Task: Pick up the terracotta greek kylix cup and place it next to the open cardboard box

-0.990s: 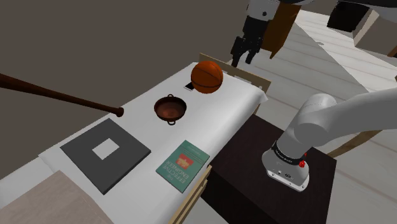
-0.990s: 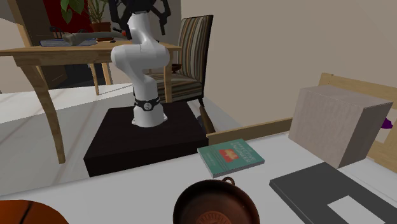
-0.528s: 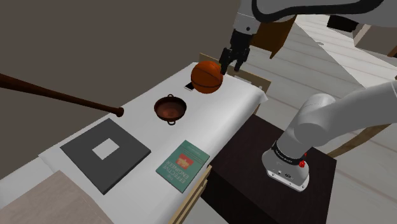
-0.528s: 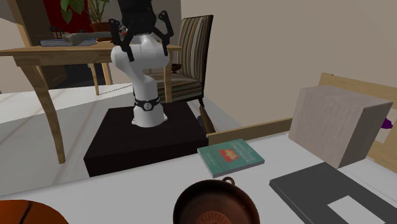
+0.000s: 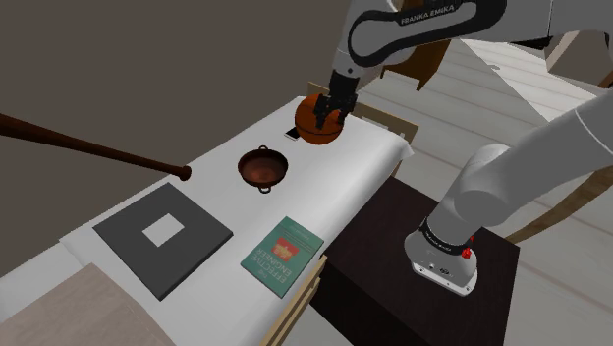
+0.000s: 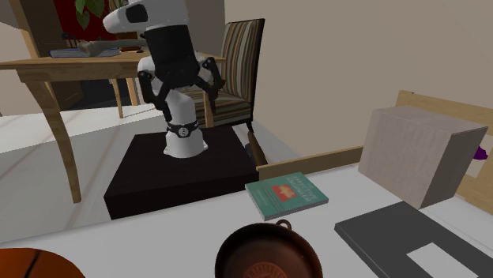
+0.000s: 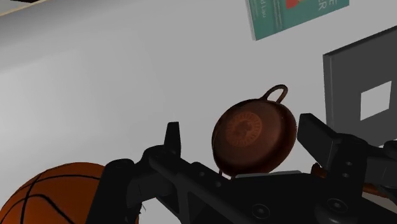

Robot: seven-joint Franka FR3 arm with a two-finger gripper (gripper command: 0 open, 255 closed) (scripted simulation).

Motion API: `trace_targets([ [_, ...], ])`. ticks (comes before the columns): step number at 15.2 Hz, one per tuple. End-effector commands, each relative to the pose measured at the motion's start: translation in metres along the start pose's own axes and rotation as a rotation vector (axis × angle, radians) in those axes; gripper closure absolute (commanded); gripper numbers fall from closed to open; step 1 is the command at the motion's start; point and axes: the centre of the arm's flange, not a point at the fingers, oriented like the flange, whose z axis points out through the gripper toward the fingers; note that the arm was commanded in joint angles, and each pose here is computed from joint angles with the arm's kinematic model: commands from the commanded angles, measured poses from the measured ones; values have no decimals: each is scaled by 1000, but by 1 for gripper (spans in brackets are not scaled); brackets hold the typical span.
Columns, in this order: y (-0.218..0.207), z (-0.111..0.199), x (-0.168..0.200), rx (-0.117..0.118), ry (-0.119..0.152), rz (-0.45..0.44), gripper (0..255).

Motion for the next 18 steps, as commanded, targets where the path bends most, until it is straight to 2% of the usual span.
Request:
trace_targets([
  [1, 2, 24, 14, 8, 4, 4, 0],
  [18, 6, 201, 149, 77, 25, 32, 0],
])
